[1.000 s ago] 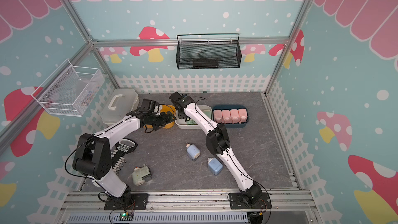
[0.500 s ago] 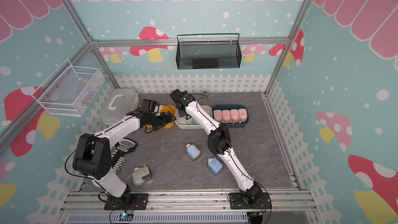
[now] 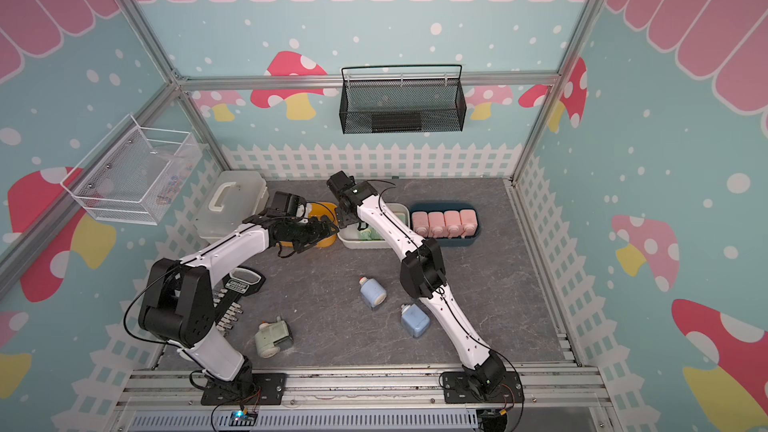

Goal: Place the pencil sharpeners by color into the storage box
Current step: Place the pencil sharpener in the storage box.

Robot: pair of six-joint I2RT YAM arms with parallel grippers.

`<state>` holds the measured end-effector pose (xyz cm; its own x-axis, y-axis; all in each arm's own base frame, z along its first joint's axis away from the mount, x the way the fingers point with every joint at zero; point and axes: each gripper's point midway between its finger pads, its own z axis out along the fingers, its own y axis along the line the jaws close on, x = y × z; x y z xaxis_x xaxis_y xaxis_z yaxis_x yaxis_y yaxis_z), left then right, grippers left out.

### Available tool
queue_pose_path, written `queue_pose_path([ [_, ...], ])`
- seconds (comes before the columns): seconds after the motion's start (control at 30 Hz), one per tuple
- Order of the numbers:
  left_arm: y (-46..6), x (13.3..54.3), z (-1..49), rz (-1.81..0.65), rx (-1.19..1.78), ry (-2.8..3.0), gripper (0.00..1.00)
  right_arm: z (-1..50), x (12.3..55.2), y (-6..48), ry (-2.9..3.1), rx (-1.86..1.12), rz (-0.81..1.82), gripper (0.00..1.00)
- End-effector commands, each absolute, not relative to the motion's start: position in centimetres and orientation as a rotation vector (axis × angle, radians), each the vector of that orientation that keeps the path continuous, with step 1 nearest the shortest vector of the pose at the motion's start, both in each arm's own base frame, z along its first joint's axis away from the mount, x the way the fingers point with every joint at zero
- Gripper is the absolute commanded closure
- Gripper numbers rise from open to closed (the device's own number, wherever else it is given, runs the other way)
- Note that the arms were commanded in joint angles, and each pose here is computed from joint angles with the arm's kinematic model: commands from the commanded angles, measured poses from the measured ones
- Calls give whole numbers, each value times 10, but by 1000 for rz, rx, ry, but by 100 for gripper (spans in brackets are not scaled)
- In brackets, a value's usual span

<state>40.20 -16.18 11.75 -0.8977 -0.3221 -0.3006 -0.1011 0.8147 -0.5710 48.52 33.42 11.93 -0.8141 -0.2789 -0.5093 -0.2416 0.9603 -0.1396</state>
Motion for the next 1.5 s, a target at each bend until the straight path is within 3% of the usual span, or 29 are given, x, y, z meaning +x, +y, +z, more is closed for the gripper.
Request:
queue_pose_path([
  [0.0, -154, 399, 122, -763, -319, 2602, 4, 117, 492, 325, 2535, -357, -186, 2],
  [0.83, -148, 393, 120, -753, -341, 2603, 4, 94, 498, 297, 2508, -303, -431, 1],
  [1.13, -127, 369, 135, -648, -452, 2585, 4, 132, 494, 338, 2494, -431, -108, 1],
  [1.47, -54, 280, 134, -246, -967, 2499, 4, 202, 481, 370, 2353, -546, 183, 2],
])
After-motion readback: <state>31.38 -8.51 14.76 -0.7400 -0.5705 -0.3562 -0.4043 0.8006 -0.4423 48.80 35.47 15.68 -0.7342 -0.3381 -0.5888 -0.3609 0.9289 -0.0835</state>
